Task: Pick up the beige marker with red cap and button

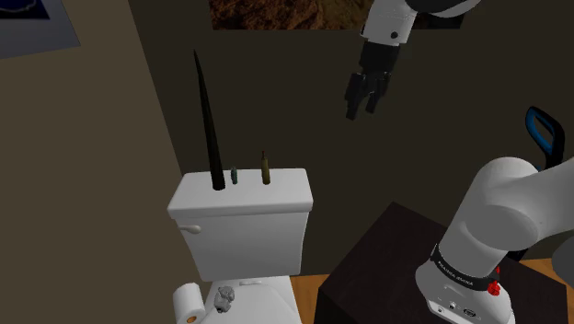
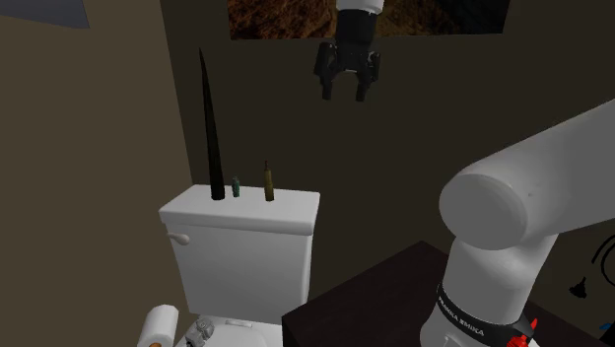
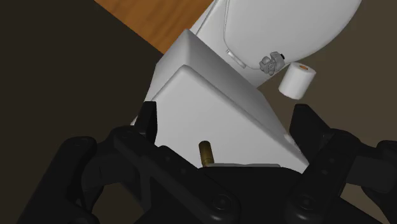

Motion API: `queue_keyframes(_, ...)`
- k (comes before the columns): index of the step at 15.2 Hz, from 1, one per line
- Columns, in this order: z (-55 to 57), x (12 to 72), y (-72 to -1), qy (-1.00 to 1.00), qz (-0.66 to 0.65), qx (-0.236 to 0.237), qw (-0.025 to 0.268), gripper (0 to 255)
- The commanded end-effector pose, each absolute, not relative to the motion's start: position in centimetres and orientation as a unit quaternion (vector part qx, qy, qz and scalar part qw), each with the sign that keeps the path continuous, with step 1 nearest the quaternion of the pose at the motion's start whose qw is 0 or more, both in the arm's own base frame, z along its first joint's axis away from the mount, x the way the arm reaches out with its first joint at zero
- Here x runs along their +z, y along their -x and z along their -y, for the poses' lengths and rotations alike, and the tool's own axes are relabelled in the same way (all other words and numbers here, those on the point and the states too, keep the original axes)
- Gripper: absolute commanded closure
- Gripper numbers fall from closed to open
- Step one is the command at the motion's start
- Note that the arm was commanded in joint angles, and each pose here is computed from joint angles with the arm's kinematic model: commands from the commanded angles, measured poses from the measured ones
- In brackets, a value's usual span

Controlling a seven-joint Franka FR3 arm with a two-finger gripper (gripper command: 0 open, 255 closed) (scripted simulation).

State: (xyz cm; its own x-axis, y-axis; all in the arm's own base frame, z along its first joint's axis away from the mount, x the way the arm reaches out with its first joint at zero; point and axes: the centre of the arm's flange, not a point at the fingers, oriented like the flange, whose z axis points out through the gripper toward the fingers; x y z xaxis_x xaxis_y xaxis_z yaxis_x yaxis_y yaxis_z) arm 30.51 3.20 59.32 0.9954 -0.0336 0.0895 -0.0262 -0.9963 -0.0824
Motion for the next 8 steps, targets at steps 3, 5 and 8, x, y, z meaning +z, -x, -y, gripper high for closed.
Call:
queue_keyframes(3,-2.8,58.3,-33.2,0.998,0.006,-0.037,0.040,0)
queue_keyframes(5,-2.4,57.3,-35.9,0.998,0.027,-0.028,0.040,0)
queue_keyframes(8,-2.1,55.6,-39.9,0.997,0.058,-0.015,0.040,0)
